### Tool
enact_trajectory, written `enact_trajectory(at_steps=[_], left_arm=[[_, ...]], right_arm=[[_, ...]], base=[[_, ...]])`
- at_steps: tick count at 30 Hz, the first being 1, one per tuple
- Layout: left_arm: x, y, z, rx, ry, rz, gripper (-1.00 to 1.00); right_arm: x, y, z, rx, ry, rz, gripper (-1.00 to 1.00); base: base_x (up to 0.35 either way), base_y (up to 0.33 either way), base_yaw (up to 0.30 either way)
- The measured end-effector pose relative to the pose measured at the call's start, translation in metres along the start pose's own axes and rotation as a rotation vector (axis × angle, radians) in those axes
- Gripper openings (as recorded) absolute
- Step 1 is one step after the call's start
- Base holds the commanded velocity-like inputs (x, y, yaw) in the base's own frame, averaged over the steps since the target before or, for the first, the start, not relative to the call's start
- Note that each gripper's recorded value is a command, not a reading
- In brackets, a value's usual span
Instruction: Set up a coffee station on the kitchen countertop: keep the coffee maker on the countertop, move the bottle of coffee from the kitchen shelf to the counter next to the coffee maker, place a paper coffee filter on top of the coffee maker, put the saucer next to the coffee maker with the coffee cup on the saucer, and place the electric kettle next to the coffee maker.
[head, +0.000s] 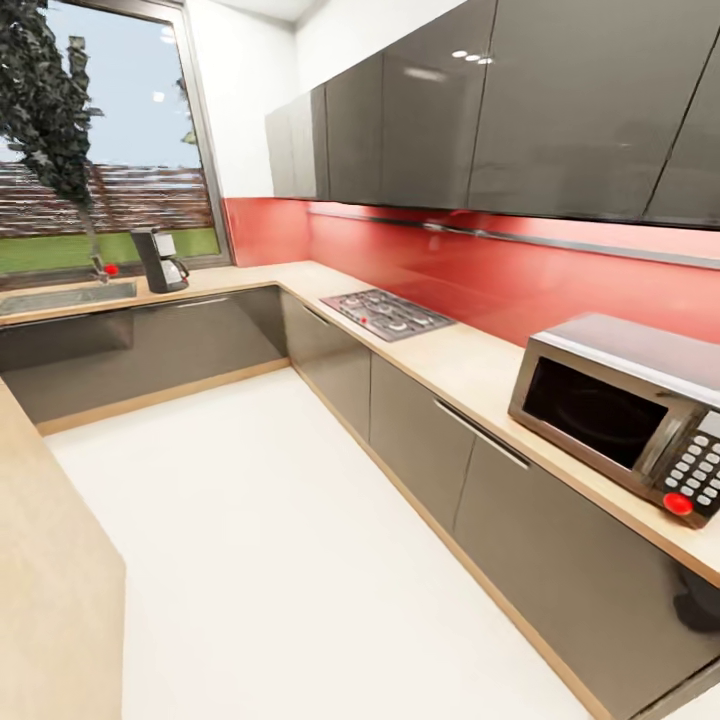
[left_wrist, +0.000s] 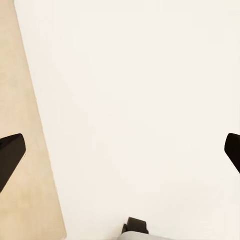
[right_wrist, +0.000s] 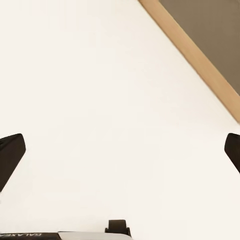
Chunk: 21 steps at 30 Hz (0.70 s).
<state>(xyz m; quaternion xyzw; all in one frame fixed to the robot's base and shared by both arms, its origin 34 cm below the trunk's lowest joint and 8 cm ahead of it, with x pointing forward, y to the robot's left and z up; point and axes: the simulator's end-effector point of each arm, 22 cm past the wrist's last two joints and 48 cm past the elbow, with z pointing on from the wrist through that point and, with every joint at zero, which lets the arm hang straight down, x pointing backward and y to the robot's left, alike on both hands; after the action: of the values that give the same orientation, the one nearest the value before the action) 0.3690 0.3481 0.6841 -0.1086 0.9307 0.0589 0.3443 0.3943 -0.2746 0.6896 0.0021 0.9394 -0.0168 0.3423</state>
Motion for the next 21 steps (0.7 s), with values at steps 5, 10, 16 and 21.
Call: enact_trajectory(at_steps=[5, 10, 16, 21], left_arm=[[-0.0103, -0.0010, -0.0020, 0.006, -0.066, 0.012, 1.00], [-0.0098, -0.0001, -0.0035, 0.004, -0.080, 0.012, 1.00], [-0.0096, 0.0005, -0.0038, 0.002, -0.081, 0.008, 1.00], [-0.0096, 0.0003, -0.0037, 0.003, -0.081, 0.009, 1.00]], right_arm=[[0.0000, -0.0001, 0.0000, 0.001, 0.000, 0.000, 1.00], [0.0005, -0.0002, -0.0001, 0.002, 0.001, 0.001, 1.00], [0.0005, -0.0002, -0.0001, 0.002, 0.001, 0.001, 1.00], [-0.0007, -0.0021, 0.0000, 0.006, -0.002, 0.003, 1.00]], base=[[0.290, 0.223, 0.261], [0.305, 0.145, 0.273], [0.332, 0.019, 0.241], [0.321, -0.122, 0.041]])
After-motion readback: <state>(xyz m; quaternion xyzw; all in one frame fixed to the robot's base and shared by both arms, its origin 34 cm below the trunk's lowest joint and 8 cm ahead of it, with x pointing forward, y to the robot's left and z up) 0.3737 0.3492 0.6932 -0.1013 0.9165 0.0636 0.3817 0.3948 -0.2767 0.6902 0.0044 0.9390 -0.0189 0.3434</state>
